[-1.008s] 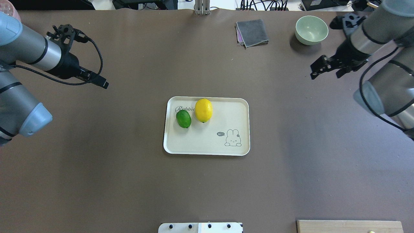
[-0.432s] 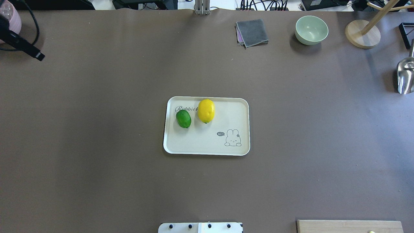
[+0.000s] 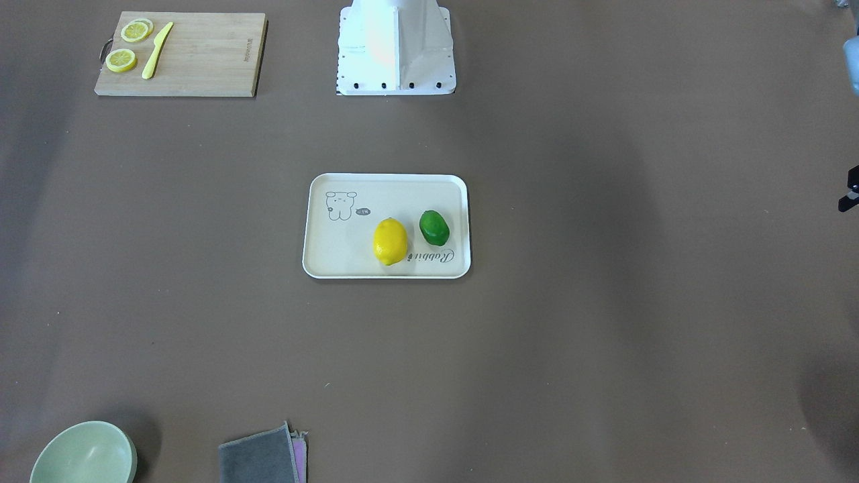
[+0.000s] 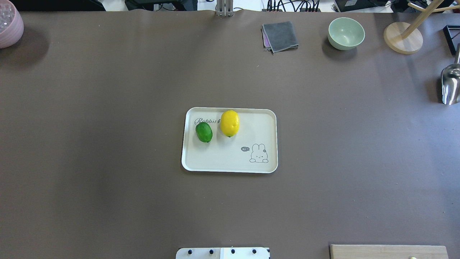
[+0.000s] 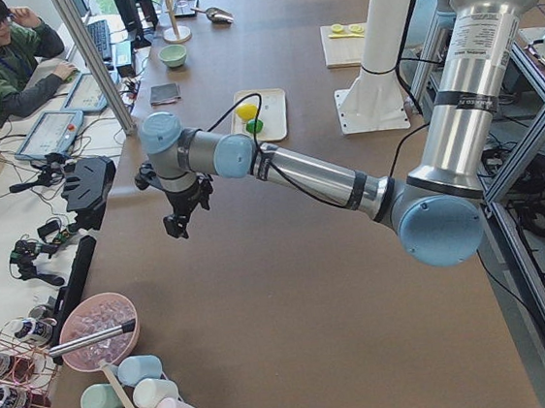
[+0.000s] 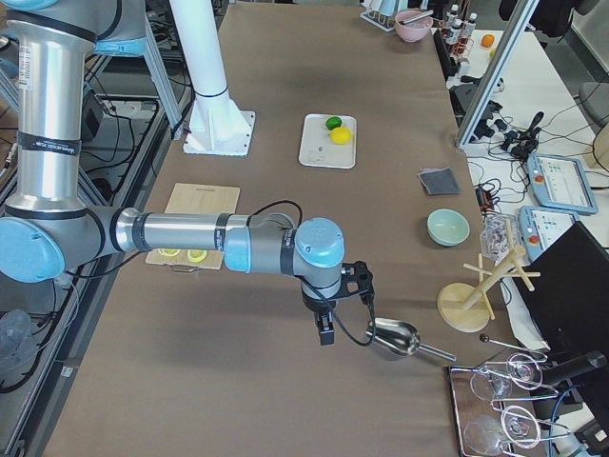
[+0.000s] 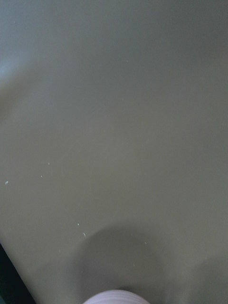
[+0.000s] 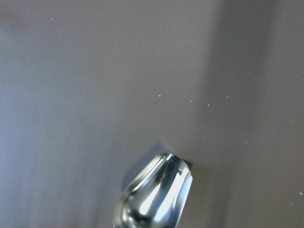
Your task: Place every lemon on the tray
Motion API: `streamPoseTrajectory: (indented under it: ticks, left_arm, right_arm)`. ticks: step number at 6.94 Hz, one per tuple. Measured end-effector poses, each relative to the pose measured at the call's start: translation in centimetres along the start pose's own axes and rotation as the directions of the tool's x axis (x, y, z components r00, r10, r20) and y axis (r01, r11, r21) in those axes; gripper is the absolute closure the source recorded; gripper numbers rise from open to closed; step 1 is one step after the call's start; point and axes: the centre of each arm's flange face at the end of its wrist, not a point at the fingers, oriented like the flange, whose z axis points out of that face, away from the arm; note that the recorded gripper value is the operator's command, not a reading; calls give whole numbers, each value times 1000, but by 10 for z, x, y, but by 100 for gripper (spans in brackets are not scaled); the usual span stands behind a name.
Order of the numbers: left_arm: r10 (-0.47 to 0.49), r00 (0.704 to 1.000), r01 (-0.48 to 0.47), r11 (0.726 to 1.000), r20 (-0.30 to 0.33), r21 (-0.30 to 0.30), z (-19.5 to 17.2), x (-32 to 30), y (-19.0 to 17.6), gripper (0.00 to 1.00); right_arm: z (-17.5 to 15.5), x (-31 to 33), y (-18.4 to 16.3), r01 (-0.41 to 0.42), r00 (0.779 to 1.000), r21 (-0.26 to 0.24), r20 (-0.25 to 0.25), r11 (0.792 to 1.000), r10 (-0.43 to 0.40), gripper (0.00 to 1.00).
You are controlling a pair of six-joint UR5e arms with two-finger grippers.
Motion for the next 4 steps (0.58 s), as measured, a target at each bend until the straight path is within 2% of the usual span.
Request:
streamPoseTrajectory:
  ticks: [1,2,4]
  left_arm:
    - [-32,999,32,999,-1,-10,9,-21,33,2]
    - [-78,997,78,997,-2,-16,15,-39,64,2]
    - [-168,986,168,985,-2,-41,27,-70,114,2]
  right_arm:
    - [6,7,15,-27,999,-24,-21,999,26,0]
    - [12,12,24,-49,999,-41,-21,998,49,0]
    - [16,11,27,-61,998,-41,13,997,61,0]
